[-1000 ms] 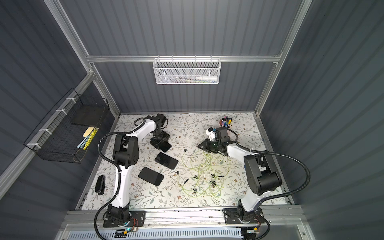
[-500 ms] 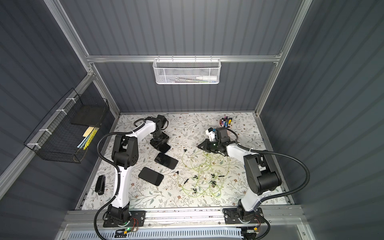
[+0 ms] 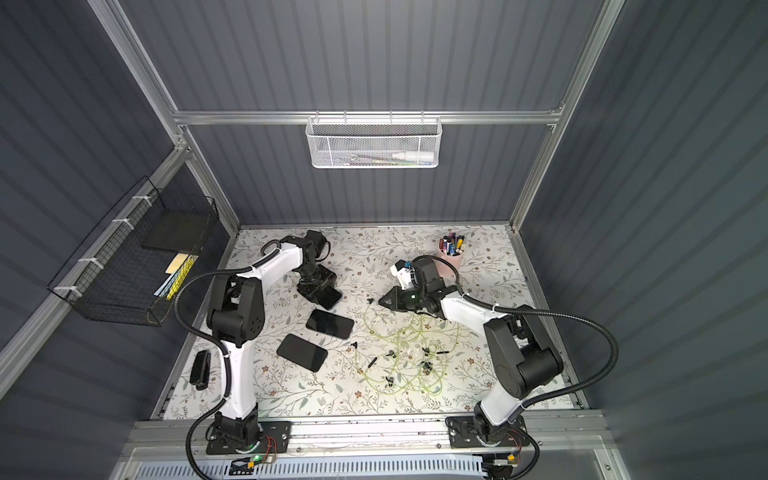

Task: Plug wired earphones into phones
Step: Pick up the phone at the center of the board.

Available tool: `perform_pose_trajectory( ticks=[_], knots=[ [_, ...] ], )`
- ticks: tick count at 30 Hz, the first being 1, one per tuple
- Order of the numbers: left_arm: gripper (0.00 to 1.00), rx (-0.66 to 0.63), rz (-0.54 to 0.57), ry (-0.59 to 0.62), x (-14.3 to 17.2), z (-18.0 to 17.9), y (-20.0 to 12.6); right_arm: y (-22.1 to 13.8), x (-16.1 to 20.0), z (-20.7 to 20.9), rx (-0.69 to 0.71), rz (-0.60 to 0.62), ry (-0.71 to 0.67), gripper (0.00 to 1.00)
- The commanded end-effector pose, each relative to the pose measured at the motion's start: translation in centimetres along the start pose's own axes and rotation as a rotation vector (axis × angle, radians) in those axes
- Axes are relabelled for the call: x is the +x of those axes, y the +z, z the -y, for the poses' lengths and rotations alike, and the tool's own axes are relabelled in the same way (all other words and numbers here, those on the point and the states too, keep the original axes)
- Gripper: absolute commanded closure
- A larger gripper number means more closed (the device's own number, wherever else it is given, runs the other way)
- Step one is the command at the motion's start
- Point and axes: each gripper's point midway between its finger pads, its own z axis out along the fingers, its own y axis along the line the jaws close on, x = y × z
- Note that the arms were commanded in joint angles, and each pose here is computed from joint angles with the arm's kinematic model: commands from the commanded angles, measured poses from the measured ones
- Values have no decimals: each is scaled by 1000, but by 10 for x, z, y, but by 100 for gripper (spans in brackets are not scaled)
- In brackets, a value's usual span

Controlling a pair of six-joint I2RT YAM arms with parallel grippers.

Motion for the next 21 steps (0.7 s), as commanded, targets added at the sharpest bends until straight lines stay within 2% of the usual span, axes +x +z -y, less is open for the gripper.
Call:
perform_pose_trajectory(
  ticks=[1,4,7,9,16,21],
  knots=[
    [45,234,-43,-77,16,32,-38,-2,-11,-14,0,63,-81,99],
    [49,351,-55,-130,27,41,-54,-2,-14,-27,10,104,-143,99],
    [57,448,-68,-192,40,42,-64,-4,-18,-39,34,156,-222,99],
    [66,515,-75,-244,47,46,-73,-4,-20,-44,40,190,-268,99],
    [100,591,-109,-281,65,49,-84,2,-30,-59,78,250,-354,99],
    [100,615,-118,-297,68,49,-87,4,-36,-50,151,277,-347,100]
  ],
)
